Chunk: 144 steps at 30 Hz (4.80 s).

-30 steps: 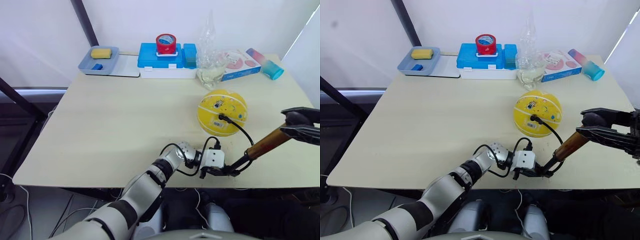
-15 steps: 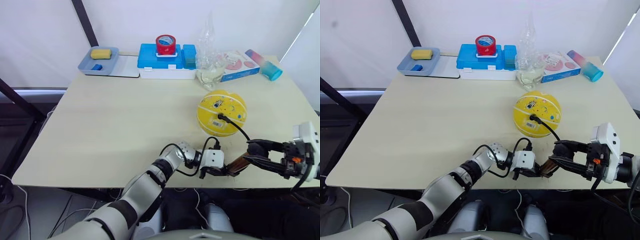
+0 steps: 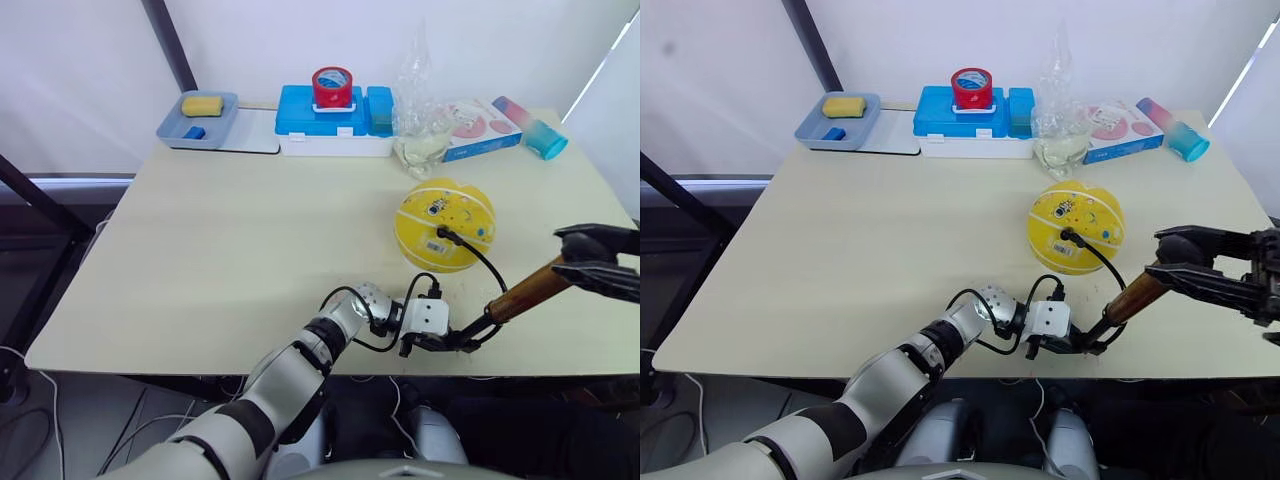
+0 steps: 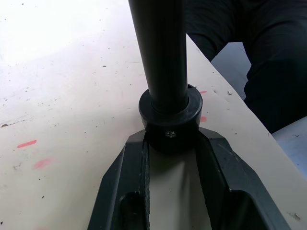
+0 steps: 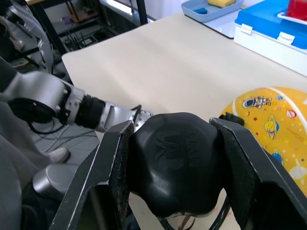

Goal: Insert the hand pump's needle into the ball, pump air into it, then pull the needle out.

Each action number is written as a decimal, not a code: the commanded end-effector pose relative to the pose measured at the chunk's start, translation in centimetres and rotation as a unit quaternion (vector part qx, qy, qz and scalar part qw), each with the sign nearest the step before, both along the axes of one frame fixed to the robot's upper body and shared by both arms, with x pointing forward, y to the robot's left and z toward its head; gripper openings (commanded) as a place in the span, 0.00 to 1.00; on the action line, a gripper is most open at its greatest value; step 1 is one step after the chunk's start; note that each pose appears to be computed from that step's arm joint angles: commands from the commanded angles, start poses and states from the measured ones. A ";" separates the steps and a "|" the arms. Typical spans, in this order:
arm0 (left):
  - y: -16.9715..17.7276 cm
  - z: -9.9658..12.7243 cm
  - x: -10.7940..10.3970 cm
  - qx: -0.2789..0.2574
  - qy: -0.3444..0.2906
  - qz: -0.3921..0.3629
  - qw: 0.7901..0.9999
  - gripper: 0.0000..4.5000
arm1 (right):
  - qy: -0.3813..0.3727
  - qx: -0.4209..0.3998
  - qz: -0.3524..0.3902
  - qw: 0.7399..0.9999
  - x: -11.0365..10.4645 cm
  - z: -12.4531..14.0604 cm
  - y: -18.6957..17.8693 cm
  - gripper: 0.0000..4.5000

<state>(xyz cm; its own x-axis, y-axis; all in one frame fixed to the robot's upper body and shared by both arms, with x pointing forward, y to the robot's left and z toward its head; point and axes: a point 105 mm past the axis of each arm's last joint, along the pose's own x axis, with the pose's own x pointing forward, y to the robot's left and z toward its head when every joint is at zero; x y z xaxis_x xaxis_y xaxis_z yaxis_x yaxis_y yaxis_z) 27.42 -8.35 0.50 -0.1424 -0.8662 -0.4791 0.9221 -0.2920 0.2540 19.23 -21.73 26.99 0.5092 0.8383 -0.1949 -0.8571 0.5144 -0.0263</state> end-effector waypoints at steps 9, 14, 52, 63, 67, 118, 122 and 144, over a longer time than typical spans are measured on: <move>-0.6 -1.2 -1.1 0.037 0.008 -0.020 0.999 0.20 | 0.073 -0.023 0.017 0.997 0.1 -5.6 1.6 0.44; -0.6 -1.2 -1.0 0.037 0.006 -0.019 0.999 0.20 | 0.104 -0.011 0.014 0.994 0.4 -10.4 2.3 0.44; -0.9 -1.1 -1.2 0.033 0.008 -0.019 0.999 0.20 | 0.106 -0.031 0.010 0.994 0.8 -9.2 1.9 0.44; -0.9 -1.2 -1.3 0.034 0.009 -0.020 0.999 0.20 | 0.067 -0.017 -0.001 0.998 1.2 -9.6 1.4 0.44; -0.9 -1.2 -1.3 0.034 0.009 -0.021 0.999 0.20 | 0.029 -0.008 -0.006 1.000 1.0 -5.6 0.2 0.44; -0.9 -1.4 -1.6 0.035 0.013 -0.025 0.999 0.11 | -0.027 -0.015 -0.037 0.999 0.0 2.2 -1.7 0.44; -0.9 -1.3 -1.5 0.035 0.012 -0.024 0.999 0.00 | -0.014 -0.023 -0.036 0.999 0.2 1.3 -1.4 0.44; -0.8 3.7 0.7 -0.055 0.047 -0.020 0.997 0.00 | 0.052 -0.038 -0.050 0.997 2.5 -8.9 -0.8 0.44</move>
<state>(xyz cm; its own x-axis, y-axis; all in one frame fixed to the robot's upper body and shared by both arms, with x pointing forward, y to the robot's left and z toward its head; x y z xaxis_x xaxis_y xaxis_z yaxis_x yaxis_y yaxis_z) 27.84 -7.92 1.69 -0.1943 -0.8795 -0.4345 0.9441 -0.2878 0.1605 21.77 -22.44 18.32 0.5623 0.7680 -0.3066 -0.8022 0.5967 0.0233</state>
